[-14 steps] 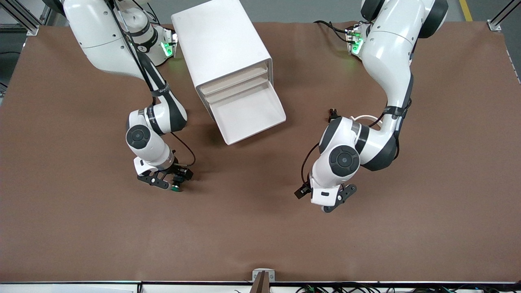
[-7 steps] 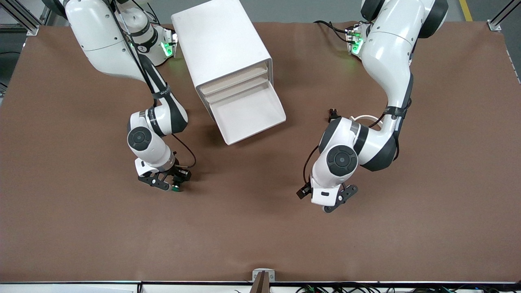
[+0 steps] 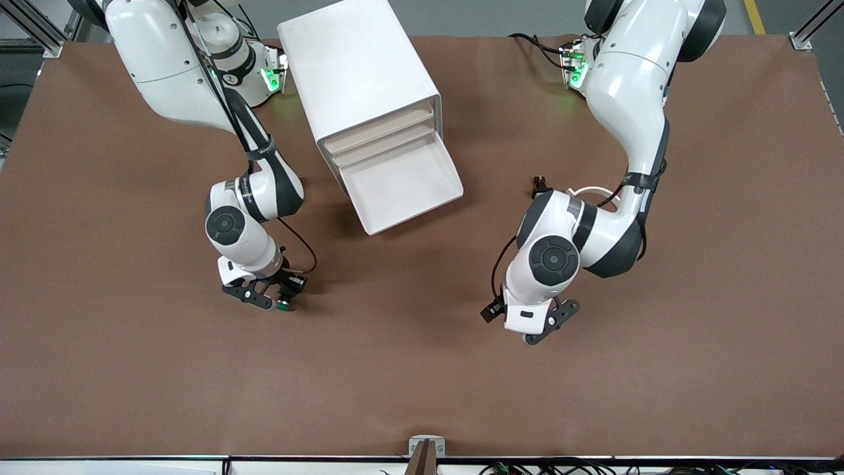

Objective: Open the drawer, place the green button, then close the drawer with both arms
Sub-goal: 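Grasp the green push button with the right gripper, then carry the green button with the right gripper into the open drawer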

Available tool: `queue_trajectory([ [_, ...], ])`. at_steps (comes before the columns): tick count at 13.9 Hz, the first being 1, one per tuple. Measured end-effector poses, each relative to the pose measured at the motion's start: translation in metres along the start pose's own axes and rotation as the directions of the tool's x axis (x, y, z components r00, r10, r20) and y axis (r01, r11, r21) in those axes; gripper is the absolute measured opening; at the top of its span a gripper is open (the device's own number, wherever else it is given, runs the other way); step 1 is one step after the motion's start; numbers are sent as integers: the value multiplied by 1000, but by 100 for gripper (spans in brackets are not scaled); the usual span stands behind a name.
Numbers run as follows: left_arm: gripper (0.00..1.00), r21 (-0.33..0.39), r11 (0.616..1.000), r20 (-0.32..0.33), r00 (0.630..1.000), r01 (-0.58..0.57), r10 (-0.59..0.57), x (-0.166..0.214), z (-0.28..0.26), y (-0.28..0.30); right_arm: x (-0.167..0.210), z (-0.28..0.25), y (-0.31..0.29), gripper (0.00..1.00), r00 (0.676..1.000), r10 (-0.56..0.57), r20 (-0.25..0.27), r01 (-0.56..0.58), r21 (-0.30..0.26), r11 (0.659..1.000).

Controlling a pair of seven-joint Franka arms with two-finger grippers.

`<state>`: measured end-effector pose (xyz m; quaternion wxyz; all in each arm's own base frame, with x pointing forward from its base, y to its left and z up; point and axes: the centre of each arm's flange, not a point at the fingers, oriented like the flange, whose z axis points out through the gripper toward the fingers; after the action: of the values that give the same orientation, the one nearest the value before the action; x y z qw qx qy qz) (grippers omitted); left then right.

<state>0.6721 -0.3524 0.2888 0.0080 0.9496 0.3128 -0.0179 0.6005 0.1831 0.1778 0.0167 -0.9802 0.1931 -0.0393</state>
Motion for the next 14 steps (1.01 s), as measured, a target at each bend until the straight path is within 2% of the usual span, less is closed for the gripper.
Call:
queue_trajectory([
  [5,100,9,999,-8,999,54,-54,1,2,-1,-1,-15,-10,42,998,53,28,-52,-17,999],
  [10,100,10,998,-8,998,55,-55,1,3,-2,-11,-84,-30,42,993,98,59,-96,-37,995],
  [14,100,11,998,-8,998,56,-56,2,3,-2,-43,-129,-62,42,986,158,61,-156,-36,987],
])
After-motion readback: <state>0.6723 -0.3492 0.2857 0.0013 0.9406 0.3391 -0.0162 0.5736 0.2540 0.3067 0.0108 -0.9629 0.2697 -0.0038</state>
